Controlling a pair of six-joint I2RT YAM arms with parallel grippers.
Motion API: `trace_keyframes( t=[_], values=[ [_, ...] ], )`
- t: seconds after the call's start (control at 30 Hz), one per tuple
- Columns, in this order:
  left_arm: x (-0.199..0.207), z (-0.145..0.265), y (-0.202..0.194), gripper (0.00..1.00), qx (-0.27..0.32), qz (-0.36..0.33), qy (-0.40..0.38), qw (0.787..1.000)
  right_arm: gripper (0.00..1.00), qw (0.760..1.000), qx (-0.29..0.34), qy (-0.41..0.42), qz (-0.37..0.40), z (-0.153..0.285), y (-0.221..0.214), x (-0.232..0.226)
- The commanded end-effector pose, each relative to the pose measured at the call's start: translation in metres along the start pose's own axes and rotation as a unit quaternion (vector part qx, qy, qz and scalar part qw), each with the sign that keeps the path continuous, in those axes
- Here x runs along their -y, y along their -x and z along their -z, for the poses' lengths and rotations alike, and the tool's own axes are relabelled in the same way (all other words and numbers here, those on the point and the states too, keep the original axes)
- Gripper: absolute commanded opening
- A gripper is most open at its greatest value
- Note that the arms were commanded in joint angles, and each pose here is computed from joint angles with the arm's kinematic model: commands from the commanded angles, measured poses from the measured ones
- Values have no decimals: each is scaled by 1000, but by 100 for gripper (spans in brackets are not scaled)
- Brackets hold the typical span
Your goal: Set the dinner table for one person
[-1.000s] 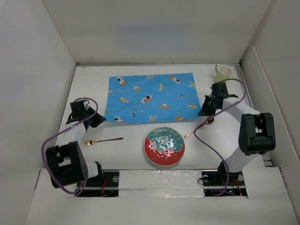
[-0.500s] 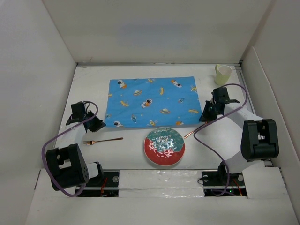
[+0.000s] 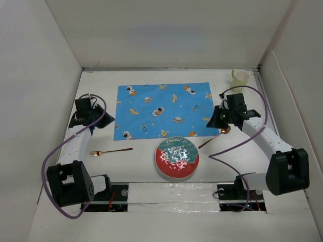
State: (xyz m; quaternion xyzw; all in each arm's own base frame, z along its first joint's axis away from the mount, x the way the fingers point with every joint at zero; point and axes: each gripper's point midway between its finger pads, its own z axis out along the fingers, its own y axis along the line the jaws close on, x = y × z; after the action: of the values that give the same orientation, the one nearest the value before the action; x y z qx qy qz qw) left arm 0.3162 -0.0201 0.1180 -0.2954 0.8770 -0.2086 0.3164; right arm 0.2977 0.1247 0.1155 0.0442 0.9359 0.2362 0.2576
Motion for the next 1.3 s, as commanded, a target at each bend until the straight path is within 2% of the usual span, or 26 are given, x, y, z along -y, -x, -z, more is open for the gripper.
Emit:
trace_keyframes(
  t=[0.0, 0.03, 0.07, 0.13, 0.27, 0.3, 0.37, 0.4, 0.5, 0.77, 1.07, 1.1, 1.17, 1.27],
  values=[
    [67, 25, 20, 0, 42, -63, -91, 993, 1, 995, -54, 79, 41, -15, -29, -28],
    [85, 32, 26, 0, 52, -77, -109, 990, 22, 991, -68, 101, 45, -18, -34, -37],
    [99, 35, 26, 0, 55, -90, -123, 987, 35, 989, -78, 111, 54, -22, -40, -44],
    [133, 44, 19, 0, 56, -125, -153, 979, 49, 986, -95, 119, 62, -31, -47, -47],
    [175, 54, 0, 3, 48, -178, -199, 963, 51, 980, -129, 131, 73, -42, -64, -48],
    [182, 56, -5, 13, 43, -188, -209, 959, 51, 979, -137, 133, 78, -45, -69, -49],
    [188, 59, -11, 20, 36, -199, -223, 954, 51, 975, -150, 140, 80, -51, -77, -49],
    [189, 60, -14, 26, 31, -202, -230, 951, 51, 974, -158, 140, 83, -53, -83, -50],
    [189, 65, -12, 31, 40, -210, -229, 950, 50, 972, -172, 142, 80, -59, -93, -47],
    [199, 75, 1, 34, 55, -227, -228, 945, 46, 965, -213, 136, 65, -74, -118, -42],
    [208, 85, 16, 34, 79, -236, -224, 942, 22, 951, -258, 165, 43, -76, -152, -41],
    [207, 84, 18, 33, 82, -236, -219, 943, 11, 950, -259, 167, 42, -76, -152, -42],
    [205, 83, 20, 33, 85, -235, -209, 945, 0, 948, -259, 182, 40, -69, -153, -47],
    [202, 83, 22, 33, 90, -236, -201, 946, 0, 945, -252, 205, 43, -58, -146, -59]
  ],
)
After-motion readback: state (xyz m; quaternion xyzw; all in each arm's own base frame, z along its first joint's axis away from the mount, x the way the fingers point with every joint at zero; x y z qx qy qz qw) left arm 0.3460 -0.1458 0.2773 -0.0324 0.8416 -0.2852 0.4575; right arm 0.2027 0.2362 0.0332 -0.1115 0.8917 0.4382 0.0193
